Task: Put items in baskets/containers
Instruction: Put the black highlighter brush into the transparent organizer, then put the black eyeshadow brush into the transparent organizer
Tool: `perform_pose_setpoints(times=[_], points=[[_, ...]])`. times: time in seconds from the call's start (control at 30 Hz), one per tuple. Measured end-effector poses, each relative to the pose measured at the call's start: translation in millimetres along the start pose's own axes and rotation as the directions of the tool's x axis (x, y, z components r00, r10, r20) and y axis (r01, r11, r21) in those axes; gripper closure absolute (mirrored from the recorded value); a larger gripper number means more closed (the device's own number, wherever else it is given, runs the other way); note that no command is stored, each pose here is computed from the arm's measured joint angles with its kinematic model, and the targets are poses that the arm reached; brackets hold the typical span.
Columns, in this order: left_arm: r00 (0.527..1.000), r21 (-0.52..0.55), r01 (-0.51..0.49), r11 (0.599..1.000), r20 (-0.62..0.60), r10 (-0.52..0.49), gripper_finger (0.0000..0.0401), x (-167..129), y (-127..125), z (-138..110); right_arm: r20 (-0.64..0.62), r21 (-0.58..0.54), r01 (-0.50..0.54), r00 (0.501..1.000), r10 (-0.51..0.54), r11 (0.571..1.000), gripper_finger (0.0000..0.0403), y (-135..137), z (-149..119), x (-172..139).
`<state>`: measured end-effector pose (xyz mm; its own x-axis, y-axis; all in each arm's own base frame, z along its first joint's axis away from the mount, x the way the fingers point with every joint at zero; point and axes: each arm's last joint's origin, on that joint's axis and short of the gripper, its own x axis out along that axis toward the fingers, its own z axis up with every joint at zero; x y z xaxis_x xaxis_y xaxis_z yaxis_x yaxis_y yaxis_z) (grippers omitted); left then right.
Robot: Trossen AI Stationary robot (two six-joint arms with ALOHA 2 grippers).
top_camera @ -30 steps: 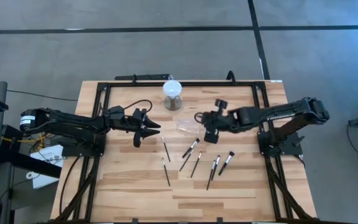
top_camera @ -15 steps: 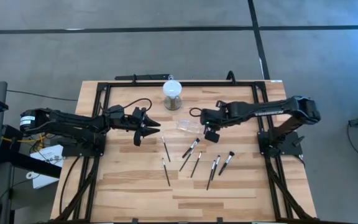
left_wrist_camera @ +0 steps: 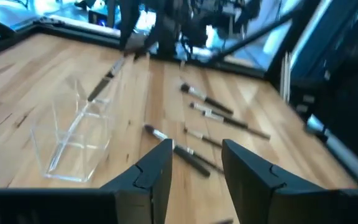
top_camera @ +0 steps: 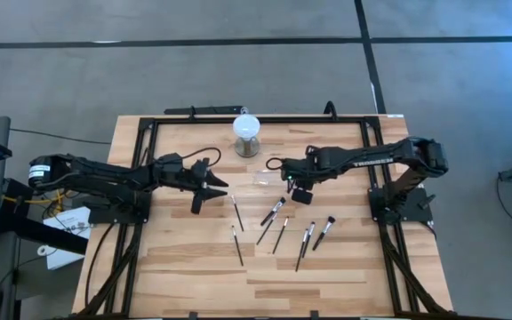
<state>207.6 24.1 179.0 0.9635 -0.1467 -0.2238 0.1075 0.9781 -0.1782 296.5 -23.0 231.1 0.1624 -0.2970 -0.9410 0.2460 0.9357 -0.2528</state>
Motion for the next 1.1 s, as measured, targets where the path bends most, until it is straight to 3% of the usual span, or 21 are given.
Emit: perform_pose_setpoints(times=[0.17,0.27,0.43,0.6,0.7,0.97,1.1], points=[[0.996,0.113,0.058,0.992,-0.071,-0.05,0.0265,5,-7,-9,0.079,-0.026,-0.022,0.997,0.024,0.999,0.0264,3,8,-43],[0.988,0.228,0.124,0.966,-0.122,-0.098,0.0265,12,-9,-19,0.164,-0.035,-0.046,0.985,0.051,0.998,0.0255,5,11,-72],[0.975,0.324,0.15,0.934,-0.203,-0.086,0.0265,34,1,-37,0.306,-0.043,-0.086,0.947,0.095,0.995,0.0248,7,12,-111],[0.935,0.263,0.291,0.92,-0.28,-0.217,0.0265,68,15,-47,0.378,-0.056,-0.111,0.917,0.124,0.992,0.0252,10,8,-127],[0.91,0.207,0.328,0.922,-0.33,-0.25,0.0265,78,24,-61,0.396,-0.065,-0.118,0.908,0.135,0.991,0.0256,14,8,-130],[0.894,0.184,0.308,0.933,-0.391,-0.218,0.0267,80,46,-87,0.382,-0.078,-0.118,0.914,0.14,0.99,0.0266,23,16,-120],[0.896,0.169,0.283,0.944,-0.397,-0.197,0.03,77,53,-90,0.395,-0.076,-0.123,0.908,0.143,0.989,0.0266,27,23,-115]])
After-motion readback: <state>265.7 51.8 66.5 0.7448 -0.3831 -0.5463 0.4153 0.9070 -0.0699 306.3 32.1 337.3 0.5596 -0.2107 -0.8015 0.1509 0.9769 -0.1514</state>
